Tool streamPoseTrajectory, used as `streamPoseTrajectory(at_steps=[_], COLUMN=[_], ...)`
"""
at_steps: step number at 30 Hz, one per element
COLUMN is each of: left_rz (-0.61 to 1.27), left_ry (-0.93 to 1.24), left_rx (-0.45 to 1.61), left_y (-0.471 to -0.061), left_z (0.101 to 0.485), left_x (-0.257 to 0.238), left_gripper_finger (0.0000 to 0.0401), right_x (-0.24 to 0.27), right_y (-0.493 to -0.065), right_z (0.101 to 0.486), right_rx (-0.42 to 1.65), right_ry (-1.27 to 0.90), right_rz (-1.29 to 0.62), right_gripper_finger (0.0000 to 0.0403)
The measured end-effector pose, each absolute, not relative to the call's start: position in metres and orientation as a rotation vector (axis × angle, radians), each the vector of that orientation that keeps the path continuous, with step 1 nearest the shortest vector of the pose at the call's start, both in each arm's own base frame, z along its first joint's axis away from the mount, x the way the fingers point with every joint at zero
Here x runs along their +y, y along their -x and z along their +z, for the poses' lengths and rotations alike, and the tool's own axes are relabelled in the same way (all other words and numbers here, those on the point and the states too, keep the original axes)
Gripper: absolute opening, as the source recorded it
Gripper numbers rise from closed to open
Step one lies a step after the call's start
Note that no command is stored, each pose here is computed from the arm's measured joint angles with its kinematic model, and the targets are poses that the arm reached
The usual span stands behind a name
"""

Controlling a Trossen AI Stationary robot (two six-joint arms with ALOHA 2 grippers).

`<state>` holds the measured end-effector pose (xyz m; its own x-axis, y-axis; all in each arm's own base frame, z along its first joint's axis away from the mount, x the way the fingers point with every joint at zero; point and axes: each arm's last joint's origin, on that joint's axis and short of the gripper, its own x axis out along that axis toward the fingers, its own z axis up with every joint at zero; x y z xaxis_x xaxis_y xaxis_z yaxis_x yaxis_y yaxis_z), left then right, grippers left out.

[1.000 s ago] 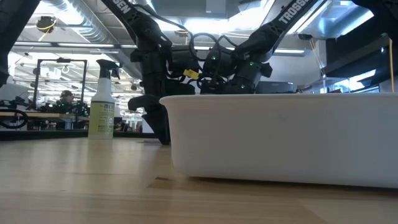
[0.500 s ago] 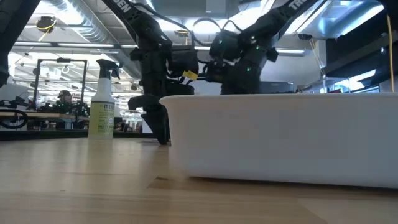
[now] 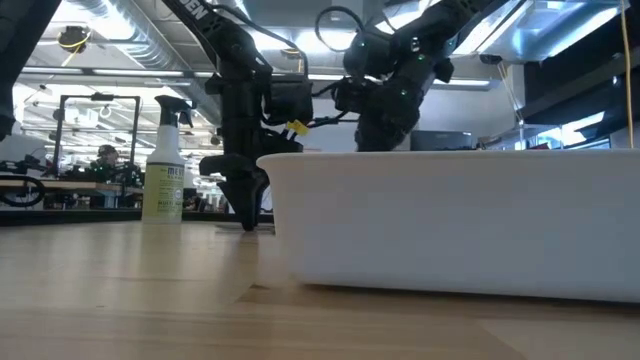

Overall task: Sort silverware
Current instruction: Put the purple knife into the white silverware tray

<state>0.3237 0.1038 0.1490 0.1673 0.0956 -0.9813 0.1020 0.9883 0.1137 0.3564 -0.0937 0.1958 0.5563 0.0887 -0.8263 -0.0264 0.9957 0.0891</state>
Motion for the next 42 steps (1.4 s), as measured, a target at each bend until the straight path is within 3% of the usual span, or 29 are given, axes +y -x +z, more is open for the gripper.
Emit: streamPoseTrajectory(at_steps=[33,42], left_rz=[-0.011,-0.012], left_ry=[-0.003,0.013], left_rx=[1.365,1.400], left_y=[-0.325,-0.322], left_z=[0.151,0.151], left_x=[0.102,0.100], left_gripper_finger=[0.0052,0.0052], right_x=[-0.094,-0.097], right_y=[-0.353,-0.348], right_z=[0.186,0.200], right_rx=[0.986,0.998], right_ry=[0.186,0.332], right_rz=[0.159,0.061], right_gripper_finger=[0.0001,0.0001])
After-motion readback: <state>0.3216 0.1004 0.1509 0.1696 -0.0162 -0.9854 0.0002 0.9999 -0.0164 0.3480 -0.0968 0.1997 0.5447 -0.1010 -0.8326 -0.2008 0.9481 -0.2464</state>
